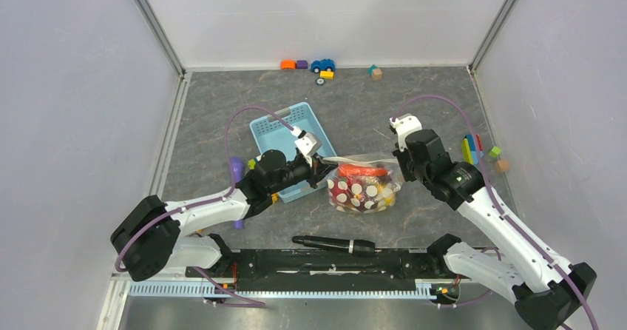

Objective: Place the food in the zip-top bag and seal the zipper
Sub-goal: Zip the zipper food storage bag at the center of the board, then place the zipper food storage bag at the center of the board.

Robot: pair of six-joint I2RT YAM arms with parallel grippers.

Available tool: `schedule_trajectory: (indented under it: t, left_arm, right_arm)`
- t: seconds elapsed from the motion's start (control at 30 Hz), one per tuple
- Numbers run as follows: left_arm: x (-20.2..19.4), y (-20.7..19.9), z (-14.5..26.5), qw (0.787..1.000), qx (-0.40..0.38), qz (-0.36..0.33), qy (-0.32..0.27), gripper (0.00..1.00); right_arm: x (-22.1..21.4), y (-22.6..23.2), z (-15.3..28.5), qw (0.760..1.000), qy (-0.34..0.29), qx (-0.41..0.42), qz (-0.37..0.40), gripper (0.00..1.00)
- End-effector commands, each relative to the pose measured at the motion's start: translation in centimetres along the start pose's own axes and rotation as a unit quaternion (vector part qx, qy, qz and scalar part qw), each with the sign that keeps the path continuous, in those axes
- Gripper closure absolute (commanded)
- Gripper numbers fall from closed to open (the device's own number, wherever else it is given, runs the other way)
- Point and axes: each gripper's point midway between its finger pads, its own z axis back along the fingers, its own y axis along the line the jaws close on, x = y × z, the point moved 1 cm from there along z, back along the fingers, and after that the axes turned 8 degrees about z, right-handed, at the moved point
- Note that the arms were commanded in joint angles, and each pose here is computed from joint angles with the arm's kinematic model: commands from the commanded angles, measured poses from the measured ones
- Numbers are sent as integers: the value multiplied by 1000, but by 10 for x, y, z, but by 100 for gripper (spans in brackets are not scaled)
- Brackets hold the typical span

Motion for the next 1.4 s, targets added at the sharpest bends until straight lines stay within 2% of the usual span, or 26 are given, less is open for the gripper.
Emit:
schedule_trajectory:
  t: [0.0, 0.7, 0.97, 1.2, 1.23, 1.3, 1.33, 1.37]
  left_arm:
    - [7, 20, 8, 998, 49, -33, -14, 98]
    - [7, 22, 7, 998, 54, -33, -12, 98]
    - [8, 21, 4, 998, 54, -22, -10, 98]
    - [16, 21, -14, 998, 63, 25, -4, 96]
    - [17, 19, -18, 998, 59, 38, -4, 89]
    - [23, 16, -26, 997, 54, 60, -6, 42]
    - [26, 14, -29, 997, 48, 64, -6, 5]
    - [28, 10, -30, 997, 38, 64, -5, 1]
  right_arm:
    - [-9, -36, 11, 995, 29, -94, 2, 100]
    - [-22, -60, 20, 984, 50, -172, -1, 100]
    - [-19, -67, 29, 981, 29, -191, -10, 100]
    - [-7, -77, 40, 976, -5, -214, -31, 100]
    - [-4, -78, 41, 976, -13, -214, -36, 100]
    - [-1, -77, 40, 976, -26, -213, -44, 100]
    - [0, -77, 40, 975, -30, -214, -47, 100]
    - [-1, -77, 39, 975, -32, -215, -49, 100]
